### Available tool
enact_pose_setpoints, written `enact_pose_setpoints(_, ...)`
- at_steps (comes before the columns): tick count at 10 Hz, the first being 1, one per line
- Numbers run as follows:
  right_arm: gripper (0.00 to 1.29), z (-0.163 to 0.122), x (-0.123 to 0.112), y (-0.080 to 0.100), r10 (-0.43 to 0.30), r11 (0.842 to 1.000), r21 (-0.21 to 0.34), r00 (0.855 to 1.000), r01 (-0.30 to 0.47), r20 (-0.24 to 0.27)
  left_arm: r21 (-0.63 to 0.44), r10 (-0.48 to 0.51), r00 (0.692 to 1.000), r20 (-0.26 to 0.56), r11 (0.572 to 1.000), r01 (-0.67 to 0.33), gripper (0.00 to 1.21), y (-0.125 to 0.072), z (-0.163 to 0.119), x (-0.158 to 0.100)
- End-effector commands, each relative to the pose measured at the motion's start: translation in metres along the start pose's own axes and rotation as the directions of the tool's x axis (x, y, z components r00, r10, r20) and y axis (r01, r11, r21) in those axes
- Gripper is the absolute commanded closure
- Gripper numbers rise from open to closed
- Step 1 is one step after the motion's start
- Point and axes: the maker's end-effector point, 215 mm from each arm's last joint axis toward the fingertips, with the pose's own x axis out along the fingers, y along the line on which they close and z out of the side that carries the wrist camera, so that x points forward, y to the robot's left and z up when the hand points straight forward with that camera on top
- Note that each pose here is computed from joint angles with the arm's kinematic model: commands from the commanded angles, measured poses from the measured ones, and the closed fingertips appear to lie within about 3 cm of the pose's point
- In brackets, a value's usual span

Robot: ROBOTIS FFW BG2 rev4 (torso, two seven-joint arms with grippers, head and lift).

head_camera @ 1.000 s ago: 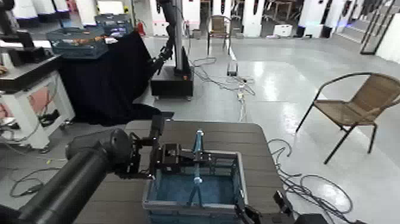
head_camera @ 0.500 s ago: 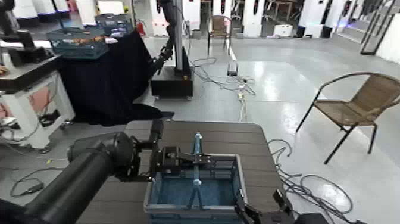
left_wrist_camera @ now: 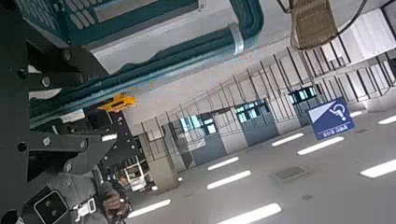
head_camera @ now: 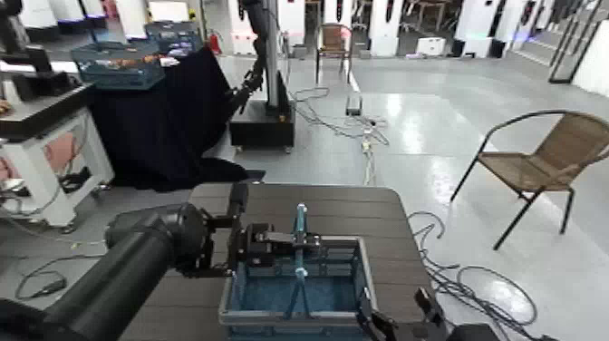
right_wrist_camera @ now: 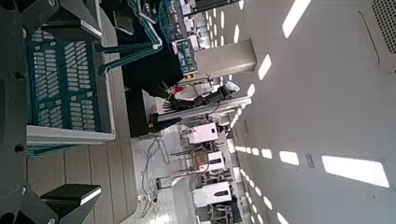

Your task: Place the crate on the table.

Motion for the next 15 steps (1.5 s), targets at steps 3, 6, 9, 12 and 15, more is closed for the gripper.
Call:
enact_pose_setpoints(3,0.15,-0.001,-0.001,-0.001,-0.002,1.000,0.003,1.000,0.002,-0.002,0.055,-0.028,0.999,0.025,0.998,0.027,0.13,-0.007,0.011,-0.001)
enact_pose_setpoints(6,0.15,-0.002,-0.003,-0.004,-0.010,1.000,0.003,1.000,0.010,-0.005,0.151,0.022,0.999,0.047,0.988,-0.029,0.21,-0.003,0.025,-0.017)
enact_pose_setpoints(9,0.15,-0.003,-0.006,-0.010,-0.023,1.000,0.003,1.000,0.023,-0.011,0.329,0.051,0.989,0.141,0.939,-0.095,0.21,-0.010,0.048,-0.047)
enact_pose_setpoints(12,0.15,-0.004,-0.006,-0.010,-0.024,1.000,0.006,1.000,0.025,-0.014,0.388,0.143,0.928,0.345,0.879,-0.279,0.21,-0.010,0.055,-0.082)
enact_pose_setpoints(15,0.15,-0.003,-0.007,-0.010,-0.024,1.000,0.010,1.000,0.024,-0.011,0.383,0.212,0.785,0.583,0.780,-0.495,0.21,-0.011,0.053,-0.147)
